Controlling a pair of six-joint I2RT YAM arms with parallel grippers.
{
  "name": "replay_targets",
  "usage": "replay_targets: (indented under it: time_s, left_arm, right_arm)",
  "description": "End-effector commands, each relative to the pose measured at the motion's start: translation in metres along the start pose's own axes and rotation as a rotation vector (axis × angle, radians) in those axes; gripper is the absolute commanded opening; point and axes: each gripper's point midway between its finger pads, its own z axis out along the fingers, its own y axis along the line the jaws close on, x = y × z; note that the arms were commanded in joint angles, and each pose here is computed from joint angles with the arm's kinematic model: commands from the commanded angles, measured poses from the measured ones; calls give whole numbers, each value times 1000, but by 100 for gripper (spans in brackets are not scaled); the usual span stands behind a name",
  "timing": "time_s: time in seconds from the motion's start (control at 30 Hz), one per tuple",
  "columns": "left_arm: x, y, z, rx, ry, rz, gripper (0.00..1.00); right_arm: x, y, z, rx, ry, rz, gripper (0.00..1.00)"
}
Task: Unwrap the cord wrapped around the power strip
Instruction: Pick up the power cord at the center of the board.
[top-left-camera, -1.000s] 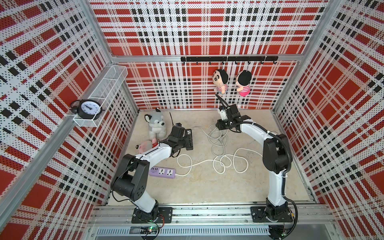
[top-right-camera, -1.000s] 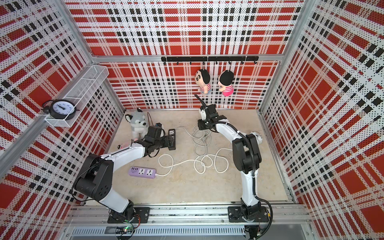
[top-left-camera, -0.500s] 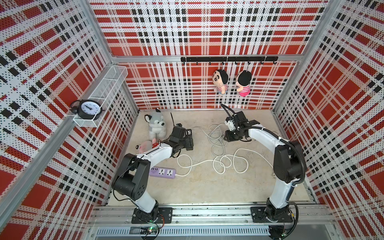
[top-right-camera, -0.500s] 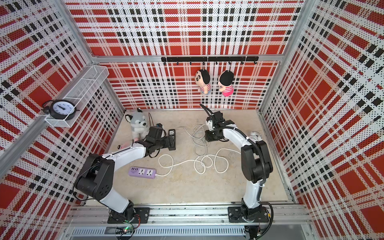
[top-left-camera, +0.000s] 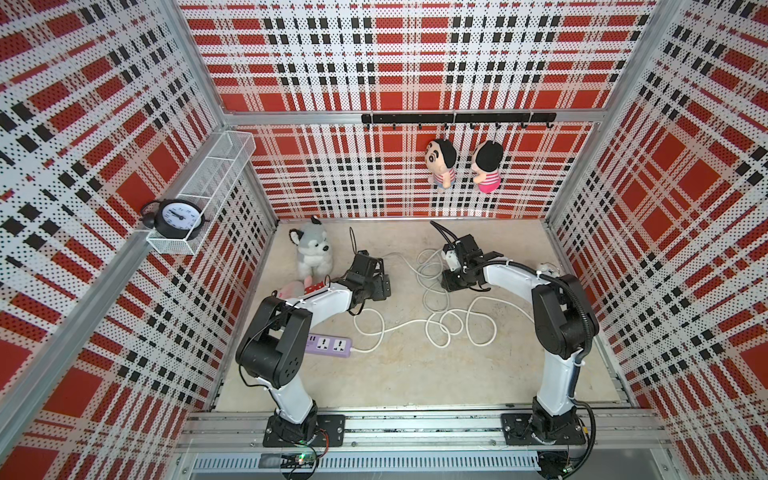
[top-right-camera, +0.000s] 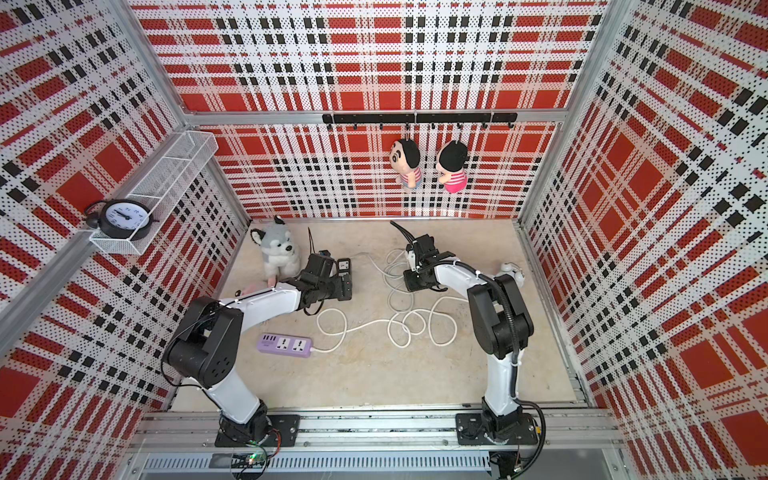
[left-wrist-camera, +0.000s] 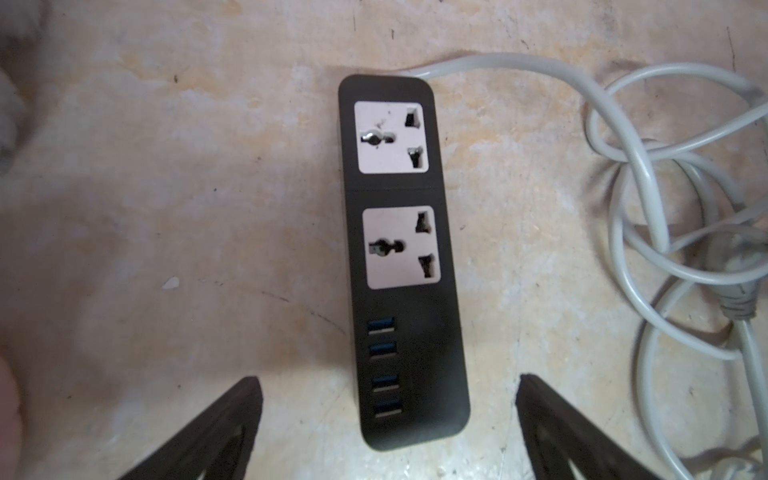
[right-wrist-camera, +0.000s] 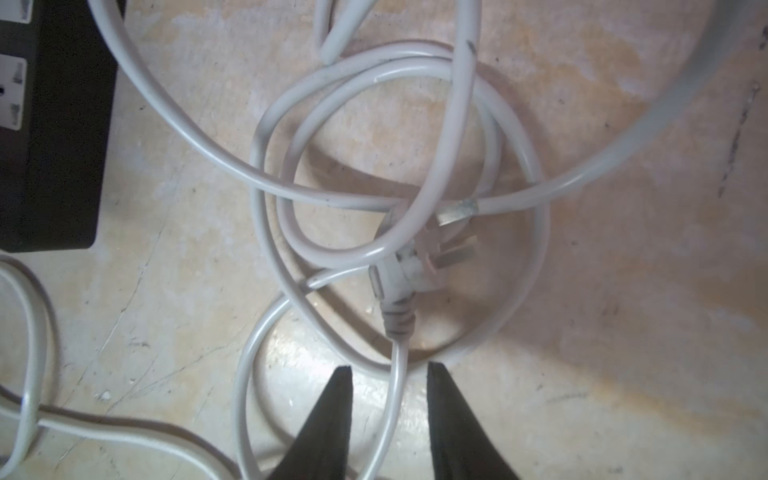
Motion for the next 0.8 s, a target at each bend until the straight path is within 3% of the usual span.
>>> replay_targets:
  time_s: [0.0,0.3,0.43,0.57,0.77]
  left_arm:
    - [-5,-4,7,-13,-4,13,98]
    - [-2,0,16,-40,7,7,98]
    - [-1,2,24,-53,18,6,99]
    - [0,8,34,-71,29,0,99]
    - [1,20,43,-104,50,-15,97]
  right_arm:
    - [-15,-2,11,33,-41,-14,37]
    - [-5,4,34,55,14,-26,37]
    - [-4,1,26,82,16,-27,20]
    - [-19,-9,-7,113,-40,-27,10]
    - [-51,-33,-102,119,-162,-28,10]
